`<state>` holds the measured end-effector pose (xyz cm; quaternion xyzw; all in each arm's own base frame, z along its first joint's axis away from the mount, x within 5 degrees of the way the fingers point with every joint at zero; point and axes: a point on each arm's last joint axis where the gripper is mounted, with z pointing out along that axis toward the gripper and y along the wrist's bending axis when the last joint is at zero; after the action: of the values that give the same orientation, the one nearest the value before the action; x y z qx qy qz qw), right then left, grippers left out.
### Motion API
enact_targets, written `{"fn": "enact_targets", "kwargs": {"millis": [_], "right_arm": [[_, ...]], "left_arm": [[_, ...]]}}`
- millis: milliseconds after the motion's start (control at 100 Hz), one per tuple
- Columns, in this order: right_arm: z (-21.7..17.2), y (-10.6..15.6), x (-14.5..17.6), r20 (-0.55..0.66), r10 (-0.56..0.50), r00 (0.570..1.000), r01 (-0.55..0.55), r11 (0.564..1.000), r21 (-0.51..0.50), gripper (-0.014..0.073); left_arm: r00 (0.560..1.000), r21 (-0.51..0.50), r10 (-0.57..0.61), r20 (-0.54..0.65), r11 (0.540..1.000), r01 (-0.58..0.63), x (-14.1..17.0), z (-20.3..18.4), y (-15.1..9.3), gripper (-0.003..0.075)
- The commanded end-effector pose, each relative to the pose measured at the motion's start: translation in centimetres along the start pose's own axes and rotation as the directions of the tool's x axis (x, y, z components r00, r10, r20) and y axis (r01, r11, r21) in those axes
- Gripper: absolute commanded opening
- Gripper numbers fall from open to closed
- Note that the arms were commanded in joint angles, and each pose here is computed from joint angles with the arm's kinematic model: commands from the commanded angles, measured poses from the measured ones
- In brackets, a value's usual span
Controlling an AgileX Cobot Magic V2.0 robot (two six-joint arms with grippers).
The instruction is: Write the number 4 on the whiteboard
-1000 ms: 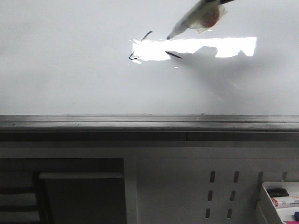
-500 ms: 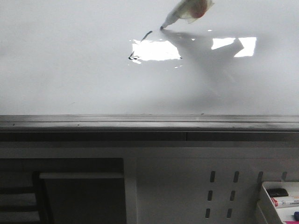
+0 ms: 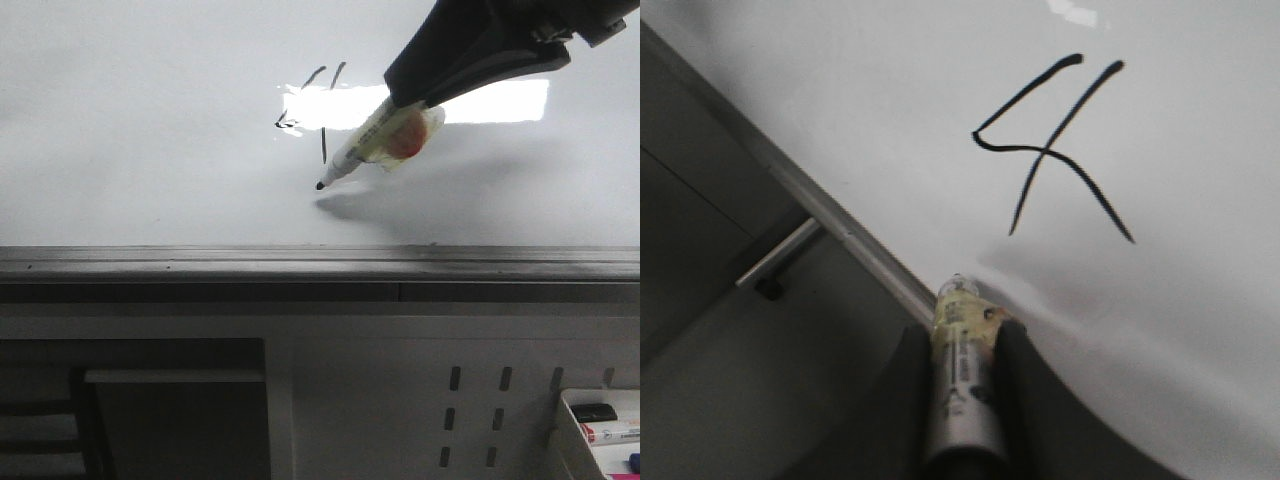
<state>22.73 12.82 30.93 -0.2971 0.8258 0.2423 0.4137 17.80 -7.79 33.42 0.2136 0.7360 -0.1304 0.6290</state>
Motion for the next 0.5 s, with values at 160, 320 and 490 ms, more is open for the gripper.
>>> {"fn": "enact_targets", "kwargs": {"millis": [160,320,490], "right_arm": [[-4.7,2.3,-1.9,0.133,-0.052,0.990,0.057,0.998,-0.033,-0.0052],[-5.0,2.8,-1.7,0.114,-0.058,0.992,0.066,0.995,-0.072,-0.0053],[-5.0,3.1,-1.8,0.128,-0.011,0.992,0.026,0.993,-0.113,-0.0053]], "left_arm": [[0.999,0.211,-0.050,0.023,0.977,0.044,-1.0,-0.2,-1.8,0.0512],[0.999,0.358,-0.040,-0.003,0.933,0.039,-0.8,0.3,-3.0,0.0512],[1.000,0.478,-0.024,0.011,0.878,0.015,-1.8,0.6,-4.0,0.0509]]}}
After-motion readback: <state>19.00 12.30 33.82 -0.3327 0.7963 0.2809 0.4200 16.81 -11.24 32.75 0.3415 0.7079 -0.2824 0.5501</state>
